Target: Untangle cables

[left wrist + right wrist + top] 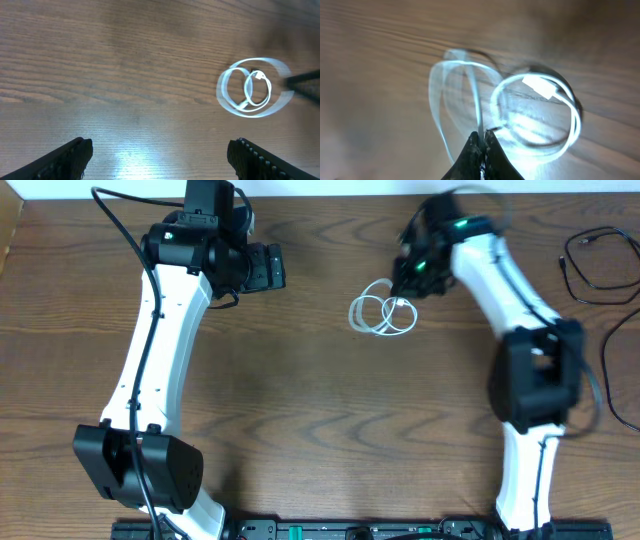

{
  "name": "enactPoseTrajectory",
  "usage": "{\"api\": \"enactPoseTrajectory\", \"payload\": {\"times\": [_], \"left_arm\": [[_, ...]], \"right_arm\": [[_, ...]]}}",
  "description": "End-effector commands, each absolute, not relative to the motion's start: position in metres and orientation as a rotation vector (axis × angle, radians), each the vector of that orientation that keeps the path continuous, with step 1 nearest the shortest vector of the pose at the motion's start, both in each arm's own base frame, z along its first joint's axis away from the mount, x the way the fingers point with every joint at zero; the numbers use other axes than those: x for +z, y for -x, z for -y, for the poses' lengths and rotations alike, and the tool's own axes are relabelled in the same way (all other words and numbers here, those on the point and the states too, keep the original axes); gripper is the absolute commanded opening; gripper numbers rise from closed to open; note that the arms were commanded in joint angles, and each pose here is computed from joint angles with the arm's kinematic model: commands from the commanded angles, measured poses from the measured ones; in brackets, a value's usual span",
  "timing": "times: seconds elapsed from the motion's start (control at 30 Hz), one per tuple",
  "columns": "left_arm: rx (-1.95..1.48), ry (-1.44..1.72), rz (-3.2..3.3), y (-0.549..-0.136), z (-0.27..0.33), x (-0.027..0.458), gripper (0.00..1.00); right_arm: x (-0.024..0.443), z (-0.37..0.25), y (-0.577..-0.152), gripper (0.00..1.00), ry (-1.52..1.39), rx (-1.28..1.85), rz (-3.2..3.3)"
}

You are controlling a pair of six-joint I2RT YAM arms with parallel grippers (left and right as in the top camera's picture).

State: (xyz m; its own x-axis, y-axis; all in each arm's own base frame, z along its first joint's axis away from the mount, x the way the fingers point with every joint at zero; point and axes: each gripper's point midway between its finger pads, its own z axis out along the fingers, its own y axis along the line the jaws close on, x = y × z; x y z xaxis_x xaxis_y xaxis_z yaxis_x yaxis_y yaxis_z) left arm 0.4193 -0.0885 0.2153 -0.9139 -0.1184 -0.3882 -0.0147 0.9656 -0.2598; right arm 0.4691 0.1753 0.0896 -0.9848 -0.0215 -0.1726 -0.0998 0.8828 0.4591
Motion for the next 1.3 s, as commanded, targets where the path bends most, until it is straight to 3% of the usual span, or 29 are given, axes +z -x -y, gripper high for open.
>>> {"api": "enactPoseTrajectory", "payload": {"times": [0.0,0.2,0.43,0.47,0.53,0.63,0.77,1.13,1.27], "left_arm": [[-0.331,0.096,-2.717,-0.420,0.085,0.209,0.91],[-0.332,0.097,-2.713,-0.421,0.085,0.210,0.91],[-0.332,0.096,-2.711,-0.422,0.086,0.210,0.91],[-0.332,0.096,-2.711,-0.422,0.086,0.210,0.91],[-0.332,0.096,-2.711,-0.422,0.086,0.210,0.91],[-0.391,0.074,-2.717,-0.419,0.093,0.211,0.91],[-0.576,-0.122,-2.696,-0.413,0.122,0.216,0.91],[-0.798,-0.259,-2.780,-0.412,0.184,0.170,0.89],[-0.962,-0.260,-2.763,-0.419,0.203,0.159,0.84]], "right_arm": [[0.199,-0.179,-0.470,0.01,0.299,0.960,-2.590],[0.235,-0.152,-0.471,0.01,0.252,0.985,-2.501],[0.228,-0.118,-0.482,0.01,0.162,0.788,-2.534],[0.223,-0.115,-0.482,0.04,0.150,0.758,-2.554],[0.212,-0.112,-0.476,0.26,0.127,0.732,-2.609],[0.186,-0.107,-0.470,0.39,0.071,0.701,-2.712],[0.152,-0.100,-0.467,0.40,0.034,0.717,-2.810],[0.075,-0.113,-0.455,0.39,0.176,0.976,-2.928],[0.048,-0.119,-0.452,0.39,0.209,1.083,-2.940]]}}
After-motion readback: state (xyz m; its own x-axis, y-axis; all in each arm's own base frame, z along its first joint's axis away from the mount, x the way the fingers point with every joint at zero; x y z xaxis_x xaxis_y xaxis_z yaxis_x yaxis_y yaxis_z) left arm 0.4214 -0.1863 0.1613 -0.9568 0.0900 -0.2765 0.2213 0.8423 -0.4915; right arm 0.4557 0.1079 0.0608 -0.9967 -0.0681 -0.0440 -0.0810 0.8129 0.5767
